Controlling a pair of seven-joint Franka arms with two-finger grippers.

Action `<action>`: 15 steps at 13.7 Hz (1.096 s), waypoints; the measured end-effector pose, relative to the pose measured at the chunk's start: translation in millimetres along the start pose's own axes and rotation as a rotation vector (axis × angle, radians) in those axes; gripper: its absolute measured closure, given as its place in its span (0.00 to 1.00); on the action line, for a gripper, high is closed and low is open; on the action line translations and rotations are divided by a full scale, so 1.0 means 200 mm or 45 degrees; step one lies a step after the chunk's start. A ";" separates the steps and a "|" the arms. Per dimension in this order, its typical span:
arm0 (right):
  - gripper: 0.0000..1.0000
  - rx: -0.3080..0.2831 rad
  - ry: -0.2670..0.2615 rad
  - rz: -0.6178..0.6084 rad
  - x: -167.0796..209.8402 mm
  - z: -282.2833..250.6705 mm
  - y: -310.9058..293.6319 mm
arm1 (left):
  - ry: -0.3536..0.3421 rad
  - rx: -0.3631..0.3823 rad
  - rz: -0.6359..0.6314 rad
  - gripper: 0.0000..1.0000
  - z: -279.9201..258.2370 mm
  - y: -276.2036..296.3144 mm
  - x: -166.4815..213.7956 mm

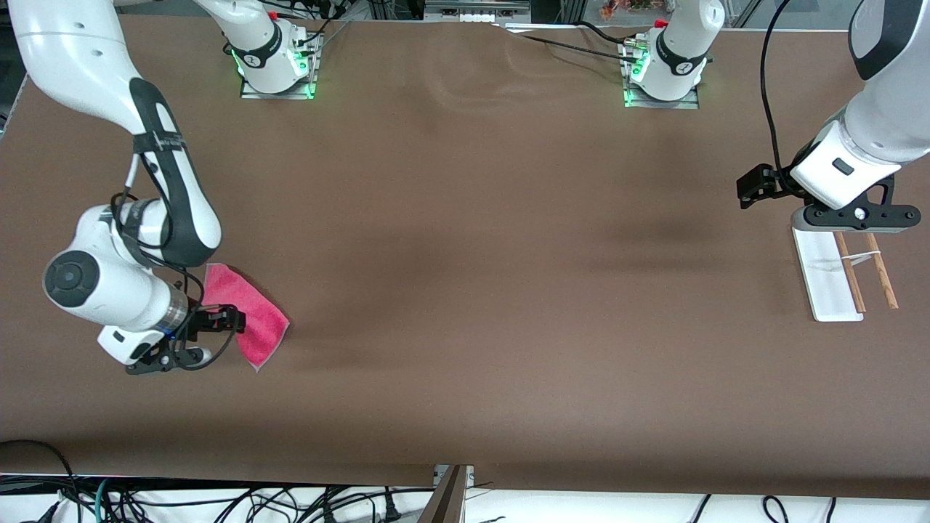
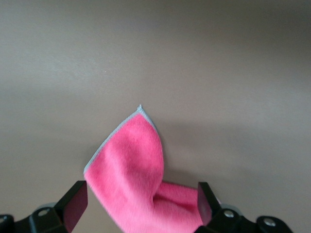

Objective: Pass towel and hang on rack
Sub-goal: 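Reach the right gripper down to the pink towel, then grasp the pink towel corner with the right gripper and lift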

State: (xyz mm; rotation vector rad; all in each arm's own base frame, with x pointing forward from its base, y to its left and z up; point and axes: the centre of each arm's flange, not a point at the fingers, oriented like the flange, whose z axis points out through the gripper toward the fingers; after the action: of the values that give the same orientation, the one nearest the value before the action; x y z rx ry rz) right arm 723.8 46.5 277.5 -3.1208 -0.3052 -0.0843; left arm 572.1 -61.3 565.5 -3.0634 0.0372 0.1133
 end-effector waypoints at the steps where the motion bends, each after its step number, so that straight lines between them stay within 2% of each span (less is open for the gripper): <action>1: 0.00 0.002 0.006 -0.002 0.00 0.06 0.00 | -0.001 0.000 0.000 0.00 0.00 0.00 0.00; 4: 0.00 0.004 0.043 -0.005 0.02 0.19 0.00 | -0.003 0.000 0.000 0.00 0.00 0.00 0.00; 7: 0.00 0.009 0.030 -0.009 0.01 0.29 -0.01 | -0.004 0.000 0.000 0.00 0.00 0.00 0.00; 13: 0.00 0.010 0.054 -0.026 0.00 0.42 -0.01 | -0.007 0.001 0.000 0.00 0.00 0.00 0.00; 15: 0.04 0.010 0.060 -0.027 0.00 0.44 -0.01 | -0.007 0.001 0.000 0.00 0.00 0.00 0.00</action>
State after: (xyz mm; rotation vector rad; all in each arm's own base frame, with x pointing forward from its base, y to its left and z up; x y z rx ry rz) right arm 728.3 50.0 189.7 -3.1027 -0.3366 -0.1558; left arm 571.5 -61.2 565.1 -3.0624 0.0369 0.1221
